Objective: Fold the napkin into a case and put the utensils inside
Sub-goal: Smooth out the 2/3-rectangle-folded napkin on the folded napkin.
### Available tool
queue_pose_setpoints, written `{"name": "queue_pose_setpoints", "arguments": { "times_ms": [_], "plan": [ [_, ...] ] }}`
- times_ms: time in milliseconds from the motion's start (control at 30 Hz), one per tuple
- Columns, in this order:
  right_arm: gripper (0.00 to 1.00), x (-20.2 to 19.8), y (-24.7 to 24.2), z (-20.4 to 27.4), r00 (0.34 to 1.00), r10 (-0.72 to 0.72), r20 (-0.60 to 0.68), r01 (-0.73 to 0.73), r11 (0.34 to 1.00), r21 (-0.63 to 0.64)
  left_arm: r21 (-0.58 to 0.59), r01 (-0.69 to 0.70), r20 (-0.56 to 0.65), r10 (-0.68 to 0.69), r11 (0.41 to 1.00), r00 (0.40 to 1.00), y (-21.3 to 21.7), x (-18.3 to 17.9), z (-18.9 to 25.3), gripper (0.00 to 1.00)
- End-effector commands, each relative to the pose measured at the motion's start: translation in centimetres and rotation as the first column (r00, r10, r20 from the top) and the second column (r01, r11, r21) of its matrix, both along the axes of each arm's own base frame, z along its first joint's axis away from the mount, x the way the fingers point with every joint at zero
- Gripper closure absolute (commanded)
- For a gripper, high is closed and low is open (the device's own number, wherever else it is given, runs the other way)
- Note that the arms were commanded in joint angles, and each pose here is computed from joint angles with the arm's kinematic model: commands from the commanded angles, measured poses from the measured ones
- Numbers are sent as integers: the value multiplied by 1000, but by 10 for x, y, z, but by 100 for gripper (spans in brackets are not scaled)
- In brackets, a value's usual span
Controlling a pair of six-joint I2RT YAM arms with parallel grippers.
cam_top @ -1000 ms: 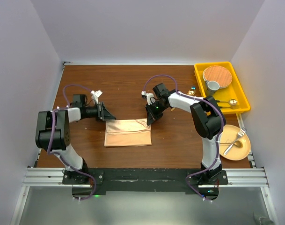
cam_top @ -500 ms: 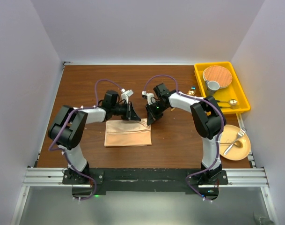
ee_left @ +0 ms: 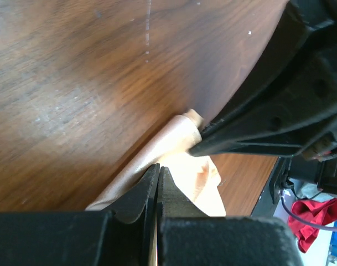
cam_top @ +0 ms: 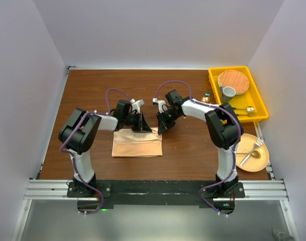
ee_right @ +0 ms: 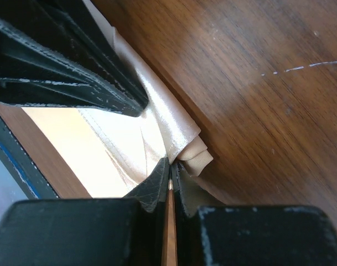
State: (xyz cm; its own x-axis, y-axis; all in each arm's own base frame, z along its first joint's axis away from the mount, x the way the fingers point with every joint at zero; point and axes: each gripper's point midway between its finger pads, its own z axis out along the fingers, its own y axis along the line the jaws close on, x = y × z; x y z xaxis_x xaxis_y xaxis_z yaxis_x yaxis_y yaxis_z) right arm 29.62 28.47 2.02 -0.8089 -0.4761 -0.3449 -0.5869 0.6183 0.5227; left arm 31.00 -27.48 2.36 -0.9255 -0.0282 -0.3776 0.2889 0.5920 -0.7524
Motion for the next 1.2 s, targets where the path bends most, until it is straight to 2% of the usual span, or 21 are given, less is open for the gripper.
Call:
{"name": "queue_pose_setpoints", "arguments": {
  "times_ms": [0,100,167,233,333,500,667,867,1033,1167],
  "plan": [
    [95,-1,1,20,998,38,42,-39,999,23,1,-25,15,24,1000,1000,-5,12,0,100],
    [91,0,3,25,999,34,35,-35,999,29,17,-38,-11,38,999,999,-2,9,-8,100],
    [77,-2,3,31,1000,28,10,-28,999,32,24,-40,-17,40,999,999,-1,8,-10,100],
    [73,-3,3,37,1000,9,-10,-9,999,32,28,-43,-21,44,999,999,0,7,-11,100],
    [71,-10,4,46,998,-20,-59,23,999,42,26,-42,-20,42,999,999,0,7,-11,100],
    [71,-18,4,36,989,-66,-134,70,997,26,26,-39,-19,40,999,999,0,7,-11,100],
    [79,-20,6,33,986,-65,-156,71,997,38,33,-42,-20,42,999,999,1,6,-13,100],
    [100,-31,2,15,984,-39,-173,44,999,22,41,-47,-28,48,998,998,2,5,-16,100],
    [100,-33,-3,-2,989,-14,-150,13,1000,-9,33,-45,-30,46,998,999,2,6,-15,100],
    [100,-31,-8,-16,990,-16,-140,8,999,-54,-98,15,85,-6,995,996,-11,8,27,93]
  ]
}}
